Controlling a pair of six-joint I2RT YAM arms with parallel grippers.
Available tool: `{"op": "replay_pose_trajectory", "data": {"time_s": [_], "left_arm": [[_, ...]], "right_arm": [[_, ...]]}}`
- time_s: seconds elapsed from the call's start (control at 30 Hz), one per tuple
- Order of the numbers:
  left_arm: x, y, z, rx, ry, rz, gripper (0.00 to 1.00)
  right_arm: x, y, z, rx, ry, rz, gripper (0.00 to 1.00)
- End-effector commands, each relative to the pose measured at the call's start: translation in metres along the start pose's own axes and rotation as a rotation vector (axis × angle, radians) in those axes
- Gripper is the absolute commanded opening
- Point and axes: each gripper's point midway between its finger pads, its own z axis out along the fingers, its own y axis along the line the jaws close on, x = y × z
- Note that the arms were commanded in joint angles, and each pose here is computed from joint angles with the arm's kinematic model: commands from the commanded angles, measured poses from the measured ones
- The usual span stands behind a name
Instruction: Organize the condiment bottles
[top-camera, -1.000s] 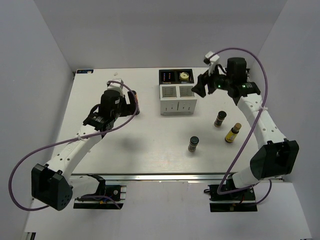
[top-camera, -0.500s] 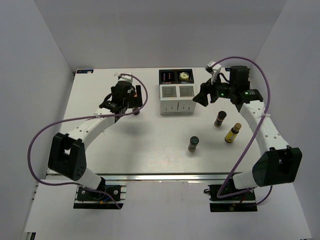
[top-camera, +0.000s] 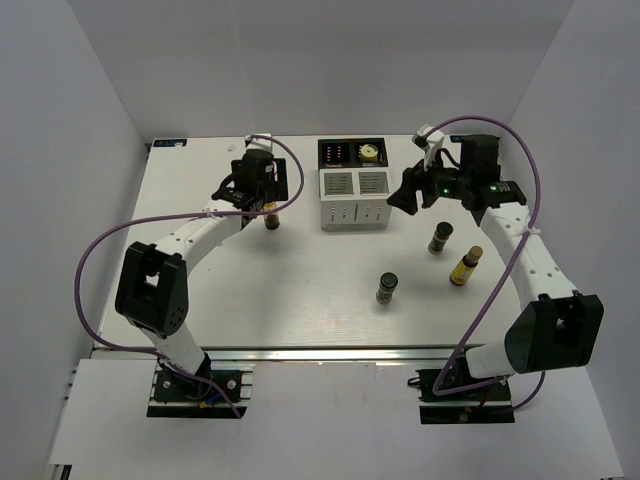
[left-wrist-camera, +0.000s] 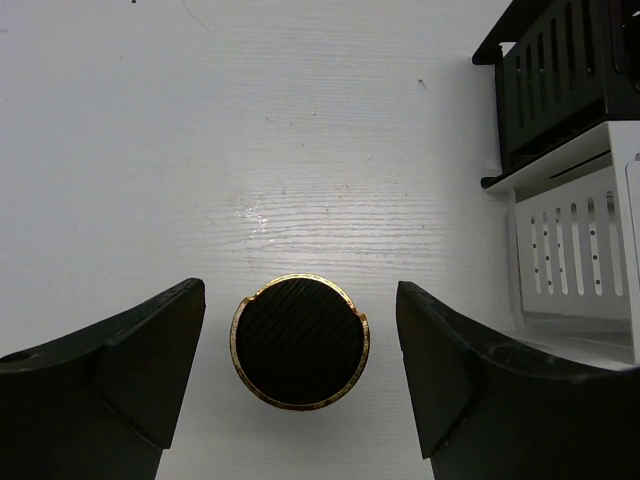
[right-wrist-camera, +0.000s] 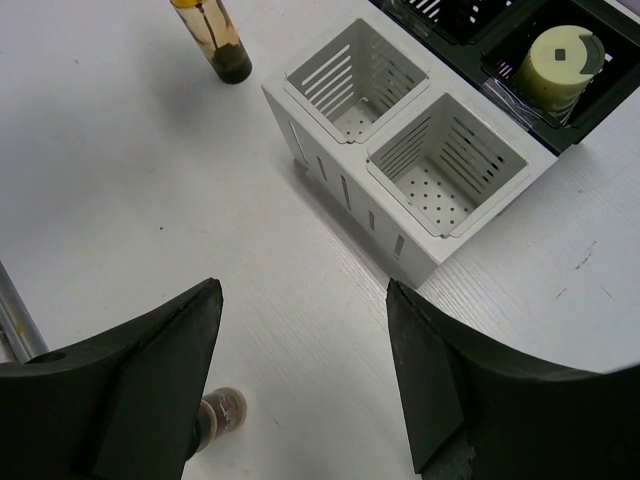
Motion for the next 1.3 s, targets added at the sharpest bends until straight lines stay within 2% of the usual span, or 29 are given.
{"op": "replay_pose_trajectory", "data": {"time_s": [0.0,0.13,0.3,0.47,0.57,0.6,0.67,0.7,0.77,0.8,0.87,0.9,0.93,0.97,1.0,1.1,1.17,1.2,1.27], "left_arm": [[-0.024,-0.001,-0.006,-0.006,-0.055,-0.022,0.86],[-0.018,0.001,-0.004,-0.017,-0.039,-0.023,0.84],[-0.017,-0.001,-0.001,-0.017,-0.036,-0.026,0.68],[-0.013,-0.002,0.001,-0.015,-0.015,-0.026,0.63],[-0.011,-0.002,0.001,-0.013,-0.007,-0.022,0.52],[-0.013,-0.003,0.000,-0.011,-0.009,-0.022,0.42],[-0.019,-0.005,-0.001,0.000,-0.017,-0.024,0.33],[-0.028,-0.007,-0.004,0.009,-0.035,-0.028,0.25],[-0.041,-0.011,-0.007,0.029,-0.059,-0.028,0.17],[-0.049,-0.013,-0.011,0.038,-0.074,-0.033,0.09],[-0.074,-0.017,-0.017,0.057,-0.121,-0.044,0.01],[-0.094,-0.020,-0.023,0.067,-0.157,-0.055,0.00],[-0.092,-0.020,-0.022,0.066,-0.150,-0.051,0.00],[-0.114,-0.025,-0.028,0.085,-0.191,-0.064,0.00],[-0.123,-0.027,-0.031,0.094,-0.208,-0.068,0.00],[-0.162,-0.037,-0.041,0.135,-0.277,-0.089,0.00],[-0.174,-0.046,-0.041,0.155,-0.299,-0.093,0.00],[-0.193,-0.052,-0.048,0.176,-0.338,-0.102,0.00],[-0.201,-0.065,-0.043,0.205,-0.352,-0.102,0.00]], "right_arm": [[-0.012,0.002,-0.009,0.005,-0.042,-0.018,0.72],[-0.012,0.000,-0.010,0.011,-0.044,-0.015,0.72],[-0.011,-0.001,-0.010,0.011,-0.041,-0.003,0.72],[-0.010,-0.001,-0.013,0.017,-0.043,0.003,0.72],[-0.010,-0.002,-0.016,0.023,-0.047,0.005,0.72],[-0.011,-0.002,-0.016,0.023,-0.048,0.006,0.72],[-0.011,-0.002,-0.017,0.022,-0.050,0.007,0.72],[-0.011,-0.002,-0.017,0.022,-0.051,0.009,0.72],[-0.011,-0.002,-0.018,0.024,-0.052,0.009,0.71],[-0.011,-0.002,-0.018,0.022,-0.053,0.011,0.70],[-0.013,-0.002,-0.019,0.023,-0.056,0.011,0.68],[-0.013,-0.002,-0.020,0.021,-0.057,0.011,0.64],[-0.013,-0.002,-0.020,0.022,-0.057,0.012,0.62],[-0.013,-0.002,-0.020,0.022,-0.057,0.013,0.59],[-0.012,-0.002,-0.020,0.022,-0.058,0.017,0.51],[-0.010,-0.001,-0.020,0.019,-0.054,0.026,0.37],[-0.010,-0.001,-0.021,0.020,-0.057,0.026,0.32],[-0.009,-0.002,-0.021,0.019,-0.057,0.029,0.30],[-0.009,-0.002,-0.021,0.020,-0.059,0.028,0.28]]}}
